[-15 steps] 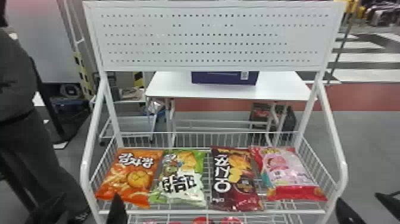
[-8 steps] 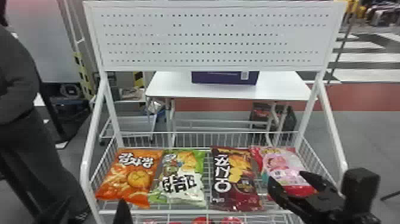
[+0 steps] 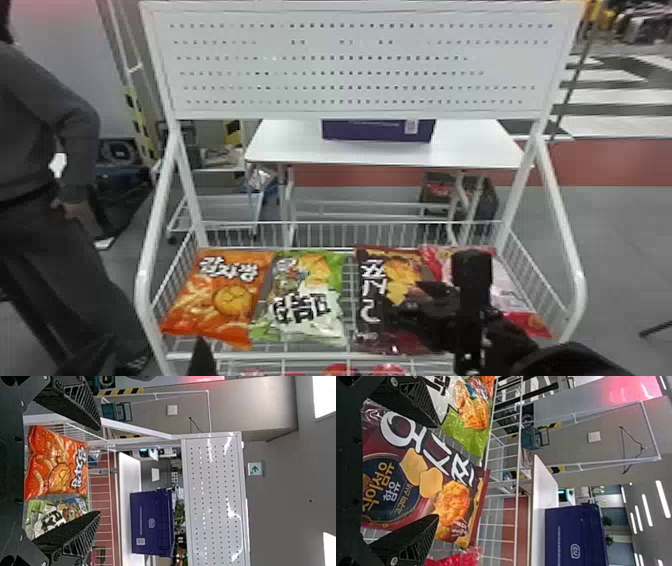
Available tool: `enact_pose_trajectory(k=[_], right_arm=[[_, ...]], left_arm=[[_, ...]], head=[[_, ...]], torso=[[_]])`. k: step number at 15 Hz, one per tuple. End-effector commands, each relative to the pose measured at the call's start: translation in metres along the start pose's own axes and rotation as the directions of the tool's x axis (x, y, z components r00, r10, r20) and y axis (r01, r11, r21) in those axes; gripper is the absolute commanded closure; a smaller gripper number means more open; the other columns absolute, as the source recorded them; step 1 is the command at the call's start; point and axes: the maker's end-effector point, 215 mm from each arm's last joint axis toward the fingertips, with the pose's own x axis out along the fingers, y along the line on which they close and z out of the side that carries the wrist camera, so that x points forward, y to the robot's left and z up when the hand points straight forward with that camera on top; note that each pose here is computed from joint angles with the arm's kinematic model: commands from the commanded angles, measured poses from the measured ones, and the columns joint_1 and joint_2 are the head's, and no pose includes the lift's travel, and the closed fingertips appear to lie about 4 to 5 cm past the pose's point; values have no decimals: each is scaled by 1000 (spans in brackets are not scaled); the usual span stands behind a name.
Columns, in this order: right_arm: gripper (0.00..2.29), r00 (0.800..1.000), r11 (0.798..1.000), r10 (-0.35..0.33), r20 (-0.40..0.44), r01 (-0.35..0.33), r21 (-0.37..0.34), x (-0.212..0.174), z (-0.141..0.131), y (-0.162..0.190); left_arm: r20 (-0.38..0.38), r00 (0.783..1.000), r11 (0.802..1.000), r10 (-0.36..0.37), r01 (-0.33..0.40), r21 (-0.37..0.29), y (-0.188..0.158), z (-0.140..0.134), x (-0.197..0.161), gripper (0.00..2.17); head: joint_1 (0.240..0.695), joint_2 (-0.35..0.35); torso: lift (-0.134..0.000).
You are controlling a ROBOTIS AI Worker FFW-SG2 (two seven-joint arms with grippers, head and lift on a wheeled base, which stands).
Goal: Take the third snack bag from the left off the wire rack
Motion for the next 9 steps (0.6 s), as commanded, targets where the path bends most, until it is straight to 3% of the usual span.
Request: enact_pose_trajectory(k=[1, 3, 8, 9], right_arm=[[93, 998, 1000, 9, -62, -9, -9, 12, -16, 5], [367, 992, 1000, 21, -122, -22, -8, 14, -29, 8], [2013, 985, 1000, 26, -172, -26, 5, 9, -38, 8], [2115, 985, 1000, 31, -169, -30, 6, 8, -36, 11]], left_arm=[[-1, 1000, 1000, 1, -1, 0, 0, -2, 1, 137], [-2, 1000, 1000, 2, -2, -3, 1, -3, 2, 137], [-1, 1000, 1000, 2, -2, -3, 1, -2, 3, 137], [1, 1000, 1000, 2, -2, -3, 1, -2, 4, 137]], head=[[499, 0], [499, 0], [499, 0], [499, 0]], torso=[[0], [0], [0], [0]])
